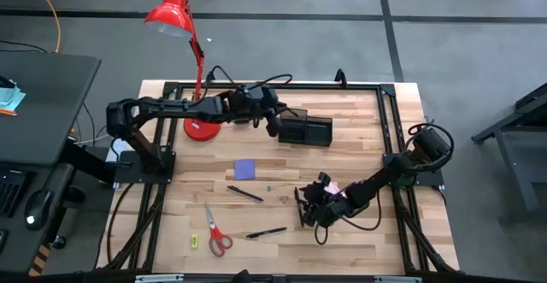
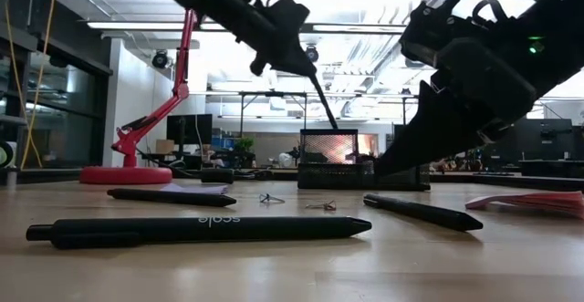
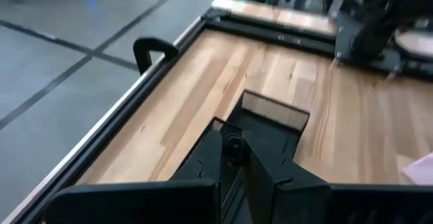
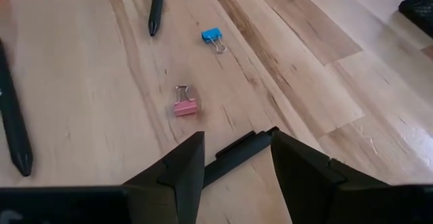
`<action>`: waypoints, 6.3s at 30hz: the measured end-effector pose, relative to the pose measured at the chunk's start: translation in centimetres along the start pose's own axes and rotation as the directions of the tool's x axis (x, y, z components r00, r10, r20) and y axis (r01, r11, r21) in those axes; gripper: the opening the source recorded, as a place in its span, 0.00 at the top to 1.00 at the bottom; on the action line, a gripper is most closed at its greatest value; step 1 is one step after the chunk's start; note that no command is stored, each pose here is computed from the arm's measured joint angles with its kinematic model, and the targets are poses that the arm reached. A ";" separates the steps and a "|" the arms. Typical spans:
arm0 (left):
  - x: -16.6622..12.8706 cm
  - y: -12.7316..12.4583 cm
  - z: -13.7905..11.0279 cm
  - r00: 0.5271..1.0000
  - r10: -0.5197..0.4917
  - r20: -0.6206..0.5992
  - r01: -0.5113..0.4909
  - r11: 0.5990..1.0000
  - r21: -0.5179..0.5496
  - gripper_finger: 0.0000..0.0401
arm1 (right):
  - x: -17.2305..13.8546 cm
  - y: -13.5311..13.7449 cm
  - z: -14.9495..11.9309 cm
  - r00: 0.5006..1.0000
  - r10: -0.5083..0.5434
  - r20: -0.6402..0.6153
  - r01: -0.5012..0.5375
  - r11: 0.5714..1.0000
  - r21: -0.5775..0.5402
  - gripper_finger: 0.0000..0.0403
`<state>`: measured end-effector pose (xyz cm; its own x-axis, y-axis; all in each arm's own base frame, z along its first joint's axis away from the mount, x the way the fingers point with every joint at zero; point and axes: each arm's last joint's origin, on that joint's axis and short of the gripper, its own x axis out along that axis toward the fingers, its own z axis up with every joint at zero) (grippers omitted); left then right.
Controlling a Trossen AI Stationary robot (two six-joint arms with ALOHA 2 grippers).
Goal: Pick and place office supplies into organizer
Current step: Put the black pen into the black desk organizer
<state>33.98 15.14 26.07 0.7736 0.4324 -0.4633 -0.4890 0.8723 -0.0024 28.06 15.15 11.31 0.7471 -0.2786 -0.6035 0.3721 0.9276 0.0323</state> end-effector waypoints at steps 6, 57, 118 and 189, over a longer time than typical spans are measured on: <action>1.6 -0.2 0.6 0.997 0.004 -0.081 -0.001 0.999 0.034 0.96 | -0.1 0.1 -0.1 1.000 0.003 0.003 -0.003 1.000 -0.002 0.60; -9.8 -12.7 -5.3 0.835 -0.496 0.238 0.484 0.868 0.112 0.57 | -3.0 1.9 -2.1 0.983 -0.083 0.163 0.054 0.983 0.173 0.65; -14.8 -14.2 -15.6 0.716 -0.582 0.386 0.595 0.798 0.099 0.56 | -1.0 11.5 -0.4 0.926 -0.374 -0.041 0.376 0.921 0.103 0.52; -14.8 -14.3 -15.6 0.711 -0.595 0.376 0.615 0.785 0.078 0.56 | 1.1 10.5 -3.9 0.866 -0.495 0.073 0.494 0.869 0.031 0.96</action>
<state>23.18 -7.27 19.11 0.9921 -0.1255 0.0050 0.1236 0.9683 -0.2173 30.62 25.58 7.91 0.5030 -0.7184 -0.4805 0.7093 0.6608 -0.2455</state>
